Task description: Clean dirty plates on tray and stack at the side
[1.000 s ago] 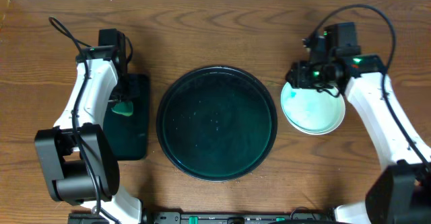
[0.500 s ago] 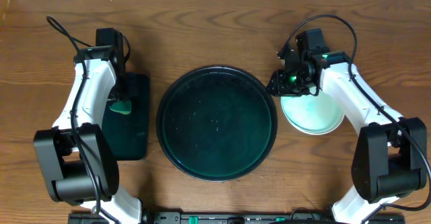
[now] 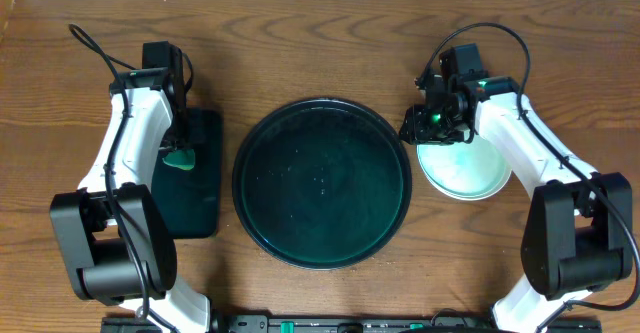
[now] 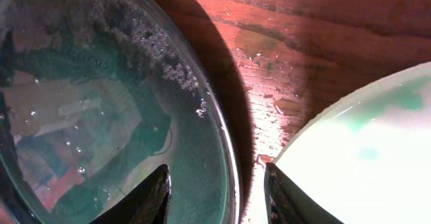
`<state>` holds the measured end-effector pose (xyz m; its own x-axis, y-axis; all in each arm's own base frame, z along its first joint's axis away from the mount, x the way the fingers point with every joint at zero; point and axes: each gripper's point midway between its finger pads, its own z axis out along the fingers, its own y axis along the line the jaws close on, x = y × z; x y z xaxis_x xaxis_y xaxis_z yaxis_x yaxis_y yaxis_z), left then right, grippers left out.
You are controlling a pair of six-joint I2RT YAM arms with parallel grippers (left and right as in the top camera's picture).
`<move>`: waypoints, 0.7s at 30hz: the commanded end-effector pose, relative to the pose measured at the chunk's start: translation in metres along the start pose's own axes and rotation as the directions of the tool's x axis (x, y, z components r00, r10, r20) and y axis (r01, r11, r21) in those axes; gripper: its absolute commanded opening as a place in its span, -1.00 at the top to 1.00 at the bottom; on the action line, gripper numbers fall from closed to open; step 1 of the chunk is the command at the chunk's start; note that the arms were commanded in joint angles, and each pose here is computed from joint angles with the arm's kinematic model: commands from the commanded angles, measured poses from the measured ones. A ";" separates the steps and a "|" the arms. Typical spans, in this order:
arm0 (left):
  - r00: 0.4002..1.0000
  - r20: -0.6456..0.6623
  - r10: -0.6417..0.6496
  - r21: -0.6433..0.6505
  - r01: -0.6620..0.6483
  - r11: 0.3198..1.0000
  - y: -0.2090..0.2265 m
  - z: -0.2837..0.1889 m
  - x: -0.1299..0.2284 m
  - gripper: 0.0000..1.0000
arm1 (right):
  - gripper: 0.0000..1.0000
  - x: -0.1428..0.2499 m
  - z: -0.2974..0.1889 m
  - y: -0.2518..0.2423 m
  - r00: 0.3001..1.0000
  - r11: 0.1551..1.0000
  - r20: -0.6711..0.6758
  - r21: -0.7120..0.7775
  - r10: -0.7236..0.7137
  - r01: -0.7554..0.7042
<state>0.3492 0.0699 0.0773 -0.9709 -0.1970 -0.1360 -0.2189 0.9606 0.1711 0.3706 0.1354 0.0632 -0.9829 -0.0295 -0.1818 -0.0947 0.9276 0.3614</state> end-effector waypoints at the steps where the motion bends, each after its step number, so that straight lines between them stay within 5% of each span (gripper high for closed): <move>1: 1.000 -0.019 -0.001 -0.011 0.001 1.000 0.002 0.004 0.004 0.86 | 0.17 -0.001 0.006 -0.009 1.000 1.000 -0.011 0.024 0.019 -0.019; 9: 1.000 -0.020 0.000 -0.011 0.000 1.000 0.002 0.004 0.004 0.85 | 0.17 0.004 0.003 -0.036 1.000 0.984 -0.017 0.177 0.019 -0.016; 21: 1.000 -0.020 0.000 -0.011 0.000 1.000 0.002 0.004 0.004 0.86 | 0.14 0.003 0.001 -0.045 0.999 0.975 -0.024 0.217 -0.039 0.043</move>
<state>0.3492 0.0699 0.0771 -0.9710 -0.1970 -0.1356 -0.2188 0.9606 0.1711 0.3697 0.0996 0.0491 -0.9842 -0.0483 -0.1704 -0.0780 0.9820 0.1721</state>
